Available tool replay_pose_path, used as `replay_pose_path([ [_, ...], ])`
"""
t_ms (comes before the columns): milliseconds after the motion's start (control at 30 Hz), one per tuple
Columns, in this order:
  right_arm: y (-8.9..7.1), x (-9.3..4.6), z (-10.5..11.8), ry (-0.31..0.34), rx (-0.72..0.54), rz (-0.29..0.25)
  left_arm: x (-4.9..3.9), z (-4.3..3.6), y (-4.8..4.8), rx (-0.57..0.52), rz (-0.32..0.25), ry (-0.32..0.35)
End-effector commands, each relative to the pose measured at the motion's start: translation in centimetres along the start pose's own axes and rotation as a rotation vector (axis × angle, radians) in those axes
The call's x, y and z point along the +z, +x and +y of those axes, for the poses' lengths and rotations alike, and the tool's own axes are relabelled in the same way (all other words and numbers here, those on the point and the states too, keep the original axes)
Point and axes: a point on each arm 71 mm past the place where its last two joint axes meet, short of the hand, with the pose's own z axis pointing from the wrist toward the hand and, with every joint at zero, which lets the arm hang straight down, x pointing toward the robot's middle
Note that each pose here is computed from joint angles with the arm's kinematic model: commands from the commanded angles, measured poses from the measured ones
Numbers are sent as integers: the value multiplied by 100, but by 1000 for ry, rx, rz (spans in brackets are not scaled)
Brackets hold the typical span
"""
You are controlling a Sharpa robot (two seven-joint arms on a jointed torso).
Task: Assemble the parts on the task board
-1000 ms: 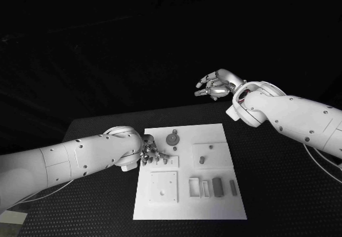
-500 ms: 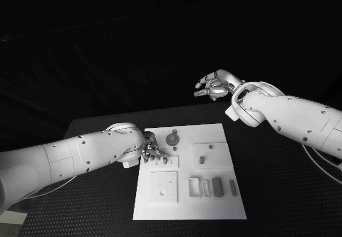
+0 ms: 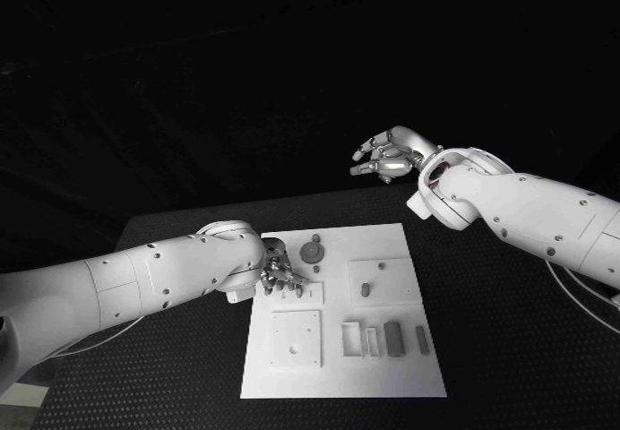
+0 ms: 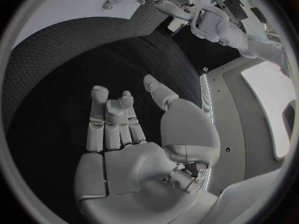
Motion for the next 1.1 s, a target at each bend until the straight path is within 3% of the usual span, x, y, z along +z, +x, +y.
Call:
replay_pose_path([
  [33,14,1,7,-3,1,13,4,-40,27,25,33,3],
  [433,23,6,15,-5,1,16,28,-95,32,41,33,3],
  [800,25,6,16,-4,1,19,61,-50,-9,39,30,-20],
  [1100,29,8,17,-4,2,21,83,-62,-10,51,48,-25],
])
